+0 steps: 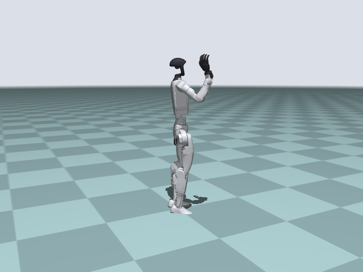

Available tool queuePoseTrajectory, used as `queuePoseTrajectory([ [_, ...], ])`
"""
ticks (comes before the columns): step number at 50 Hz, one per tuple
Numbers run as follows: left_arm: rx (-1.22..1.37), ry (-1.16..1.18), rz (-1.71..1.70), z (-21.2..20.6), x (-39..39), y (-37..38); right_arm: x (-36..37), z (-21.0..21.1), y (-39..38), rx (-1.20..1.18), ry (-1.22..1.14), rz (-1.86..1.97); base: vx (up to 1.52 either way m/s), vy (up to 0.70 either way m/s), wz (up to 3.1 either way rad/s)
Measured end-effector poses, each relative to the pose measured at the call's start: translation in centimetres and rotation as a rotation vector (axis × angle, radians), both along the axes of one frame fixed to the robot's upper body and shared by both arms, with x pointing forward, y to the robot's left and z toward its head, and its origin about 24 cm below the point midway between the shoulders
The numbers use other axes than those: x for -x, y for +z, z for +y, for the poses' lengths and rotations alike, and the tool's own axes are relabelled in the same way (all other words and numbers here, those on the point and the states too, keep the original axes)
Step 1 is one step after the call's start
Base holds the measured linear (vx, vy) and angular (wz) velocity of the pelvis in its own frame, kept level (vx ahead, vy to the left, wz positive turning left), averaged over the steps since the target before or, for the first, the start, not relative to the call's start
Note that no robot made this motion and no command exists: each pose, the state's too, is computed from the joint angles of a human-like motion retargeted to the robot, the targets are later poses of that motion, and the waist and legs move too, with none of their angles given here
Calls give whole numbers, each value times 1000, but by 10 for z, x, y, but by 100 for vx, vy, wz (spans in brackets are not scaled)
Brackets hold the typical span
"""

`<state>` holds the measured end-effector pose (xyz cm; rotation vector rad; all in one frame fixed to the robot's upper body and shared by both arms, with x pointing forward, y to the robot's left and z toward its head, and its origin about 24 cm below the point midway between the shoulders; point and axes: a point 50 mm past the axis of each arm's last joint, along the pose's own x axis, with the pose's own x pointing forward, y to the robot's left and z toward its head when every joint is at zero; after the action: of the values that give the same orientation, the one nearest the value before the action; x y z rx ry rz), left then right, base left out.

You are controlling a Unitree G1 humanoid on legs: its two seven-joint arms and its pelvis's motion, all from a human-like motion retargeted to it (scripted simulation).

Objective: Upper body actions

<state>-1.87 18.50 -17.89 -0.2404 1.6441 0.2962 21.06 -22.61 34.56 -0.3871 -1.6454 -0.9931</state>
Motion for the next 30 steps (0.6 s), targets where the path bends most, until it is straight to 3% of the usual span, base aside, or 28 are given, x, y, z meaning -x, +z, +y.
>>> queuePoseTrajectory([
  [7,-4,2,11,2,3,1,-23,-5,-11,-213,418,38,0,0,-3],
  [10,-8,3,15,3,4,1,-18,-5,-9,-210,461,-7,0,0,0],
  [23,-14,-4,-6,5,-3,0,25,36,15,312,-163,-193,0,0,0],
  [30,-6,-9,-28,1,-10,-1,32,41,7,327,-169,-205,0,0,0],
])
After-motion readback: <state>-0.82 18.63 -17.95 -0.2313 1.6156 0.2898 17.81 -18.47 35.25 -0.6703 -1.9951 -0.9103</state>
